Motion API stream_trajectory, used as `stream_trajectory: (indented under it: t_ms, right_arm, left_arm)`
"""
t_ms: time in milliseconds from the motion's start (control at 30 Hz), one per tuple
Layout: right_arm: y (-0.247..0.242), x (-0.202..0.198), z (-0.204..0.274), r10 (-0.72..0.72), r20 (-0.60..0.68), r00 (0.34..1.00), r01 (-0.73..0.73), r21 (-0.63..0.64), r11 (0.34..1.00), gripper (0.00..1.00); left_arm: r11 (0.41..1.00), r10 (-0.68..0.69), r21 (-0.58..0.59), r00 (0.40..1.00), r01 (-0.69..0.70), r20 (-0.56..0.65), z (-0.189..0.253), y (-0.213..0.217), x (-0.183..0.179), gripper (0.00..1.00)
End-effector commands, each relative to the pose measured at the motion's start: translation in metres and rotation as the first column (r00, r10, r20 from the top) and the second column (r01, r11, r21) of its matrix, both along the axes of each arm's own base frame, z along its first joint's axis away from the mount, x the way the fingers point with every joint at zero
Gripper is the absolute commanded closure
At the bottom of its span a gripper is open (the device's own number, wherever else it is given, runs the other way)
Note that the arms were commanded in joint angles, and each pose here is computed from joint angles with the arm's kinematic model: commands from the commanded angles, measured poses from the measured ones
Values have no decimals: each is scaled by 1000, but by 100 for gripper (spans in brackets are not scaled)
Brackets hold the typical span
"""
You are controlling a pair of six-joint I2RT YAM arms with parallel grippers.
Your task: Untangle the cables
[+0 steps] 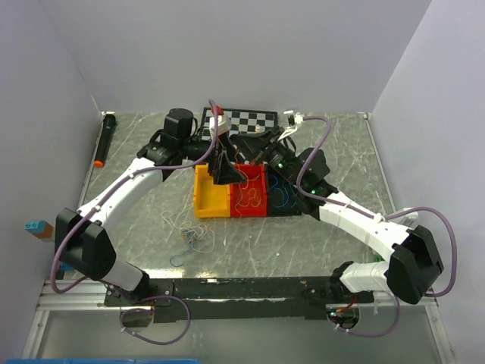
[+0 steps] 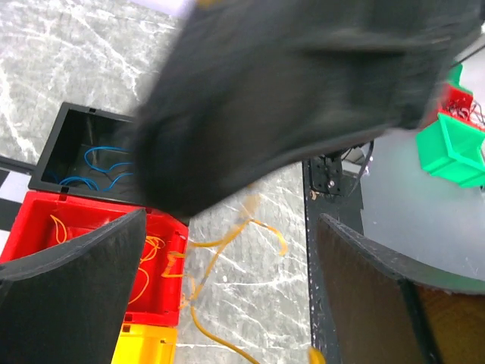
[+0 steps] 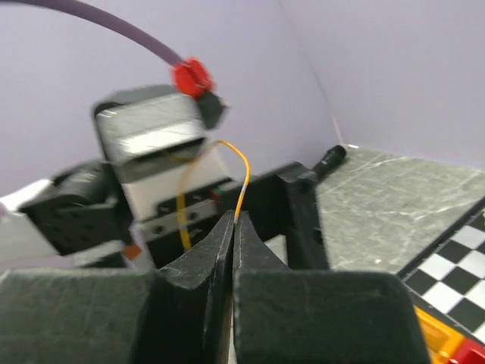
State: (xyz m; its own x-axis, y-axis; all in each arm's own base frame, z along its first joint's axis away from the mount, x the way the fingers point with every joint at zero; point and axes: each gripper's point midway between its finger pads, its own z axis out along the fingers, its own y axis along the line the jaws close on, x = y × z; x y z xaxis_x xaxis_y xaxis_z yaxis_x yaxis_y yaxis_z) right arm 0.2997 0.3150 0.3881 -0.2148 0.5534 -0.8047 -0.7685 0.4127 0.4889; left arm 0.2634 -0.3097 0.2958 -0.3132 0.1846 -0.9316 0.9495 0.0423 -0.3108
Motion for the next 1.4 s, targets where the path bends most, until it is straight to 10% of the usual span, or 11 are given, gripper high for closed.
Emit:
stream_trajectory:
  t_ms: [0,167,300,367,933,1367]
  right_arm:
    - [-9,-20,42,54,47,997,-60,134,989,100]
    - [-12,-27,40,76,24,997,-79,157,984,100]
    - [-21,-27,35,27,19,999,-30,143,989,100]
    - [-29,-24,30,-17,6,1000,16,130,991,100]
    - [-102,-10,-125,-414,-263,871,348,-262,900,100]
    - [-18,-45,-151,-60,-310,949,-23,-257,966,100]
  left_arm:
    - [999,-4,-42,1000,4,2,2,-5,7,3]
    - [999,-22,-50,1000,21,-12,-4,-8,8,15]
    - [997,-52,-57,998,50,-19,-3,-8,4,57]
    - [998,-43,-48,999,42,-16,-3,-7,3,99]
    - [998,36,52,998,-39,52,-10,5,11,99]
    - [994,-108,-45,991,104,-78,28,-9,-9,99]
